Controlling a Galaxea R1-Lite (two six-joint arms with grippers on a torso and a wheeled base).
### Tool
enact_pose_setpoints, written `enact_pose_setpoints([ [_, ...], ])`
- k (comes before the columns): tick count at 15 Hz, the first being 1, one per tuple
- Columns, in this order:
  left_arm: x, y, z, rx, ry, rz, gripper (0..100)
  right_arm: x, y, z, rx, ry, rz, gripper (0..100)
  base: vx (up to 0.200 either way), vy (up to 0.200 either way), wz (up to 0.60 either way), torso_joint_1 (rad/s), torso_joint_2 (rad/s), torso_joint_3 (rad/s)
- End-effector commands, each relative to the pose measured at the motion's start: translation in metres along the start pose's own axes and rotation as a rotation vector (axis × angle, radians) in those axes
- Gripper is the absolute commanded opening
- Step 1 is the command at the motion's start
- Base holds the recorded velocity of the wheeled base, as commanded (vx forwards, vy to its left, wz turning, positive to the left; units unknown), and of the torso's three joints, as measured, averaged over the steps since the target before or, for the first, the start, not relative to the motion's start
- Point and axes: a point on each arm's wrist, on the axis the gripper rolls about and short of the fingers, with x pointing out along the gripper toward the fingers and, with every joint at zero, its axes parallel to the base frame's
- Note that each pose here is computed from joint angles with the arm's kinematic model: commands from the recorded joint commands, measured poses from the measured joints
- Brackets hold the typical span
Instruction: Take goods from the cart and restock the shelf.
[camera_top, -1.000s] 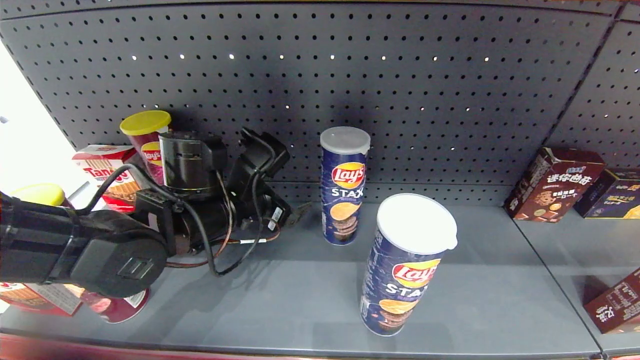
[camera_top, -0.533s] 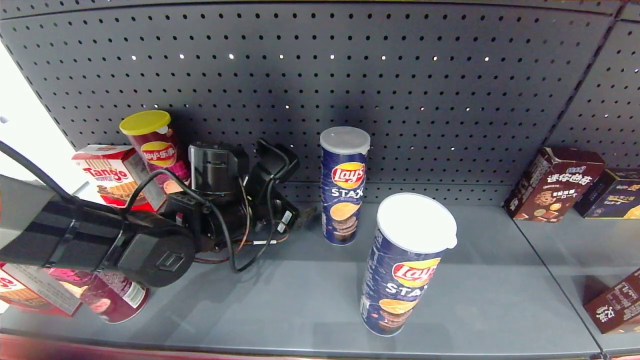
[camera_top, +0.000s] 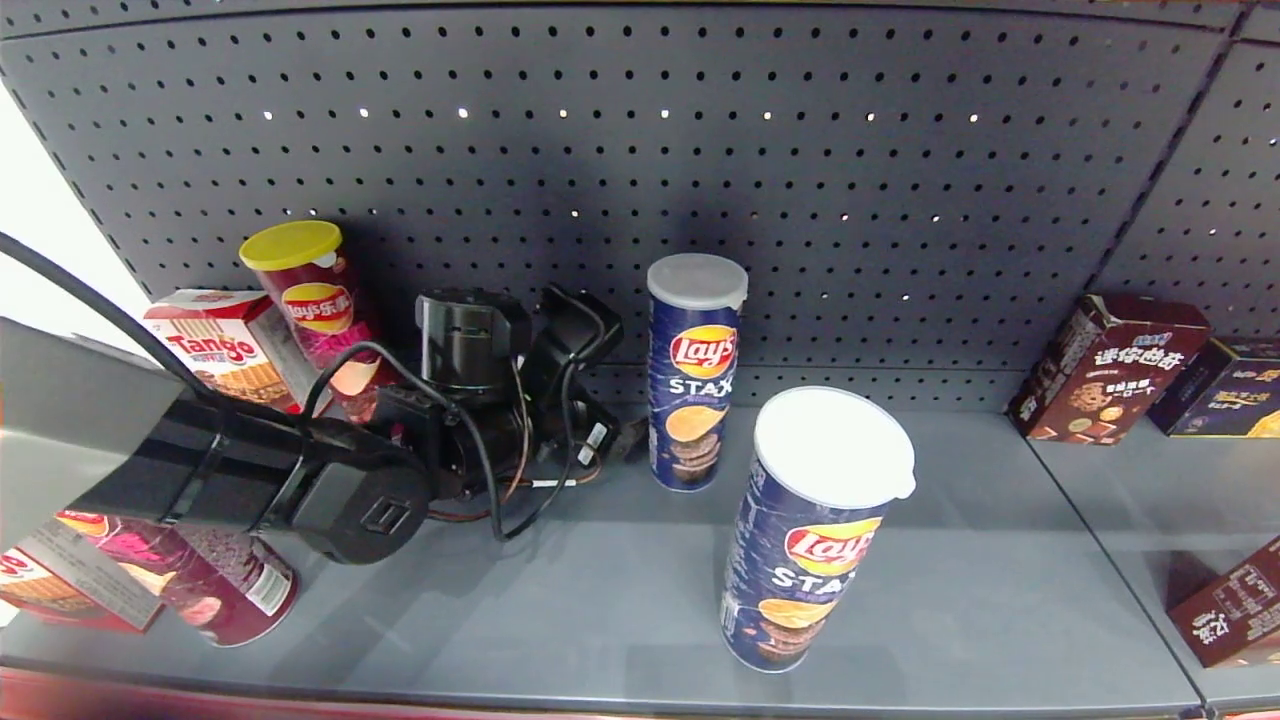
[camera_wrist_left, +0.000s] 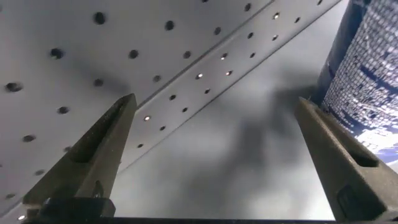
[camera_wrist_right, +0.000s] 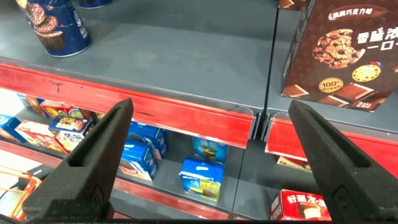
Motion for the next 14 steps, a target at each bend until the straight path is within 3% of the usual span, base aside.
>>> enact_pose_setpoints([
  [1, 0.002, -0.006, 0.001, 0.003, -0.003, -0.015, 100, 0.0, 0.0, 0.0, 0.0, 0.001, 0.001, 100, 0.0, 0.0, 0.0, 0.0, 0.0, 0.0],
  [4, 0.006, -0.012, 0.003, 0.004, -0.007, -0.021, 100, 0.0, 0.0, 0.0, 0.0, 0.001, 0.001, 100, 0.0, 0.0, 0.0, 0.0, 0.0, 0.0],
  [6, 0.007, -0.013, 0.001, -0.011, 0.007, -0.007, 100, 0.0, 0.0, 0.0, 0.0, 0.001, 0.001, 100, 0.0, 0.0, 0.0, 0.0, 0.0, 0.0],
  [8, 0.005, -0.011, 0.0, -0.024, 0.011, 0.004, 100, 0.0, 0.0, 0.0, 0.0, 0.001, 0.001, 100, 0.0, 0.0, 0.0, 0.0, 0.0, 0.0],
  [14, -0.026, -0.004, -0.004, -0.022, 0.031, 0.017, 100, 0.0, 0.0, 0.0, 0.0, 0.001, 0.001, 100, 0.0, 0.0, 0.0, 0.0, 0.0, 0.0],
])
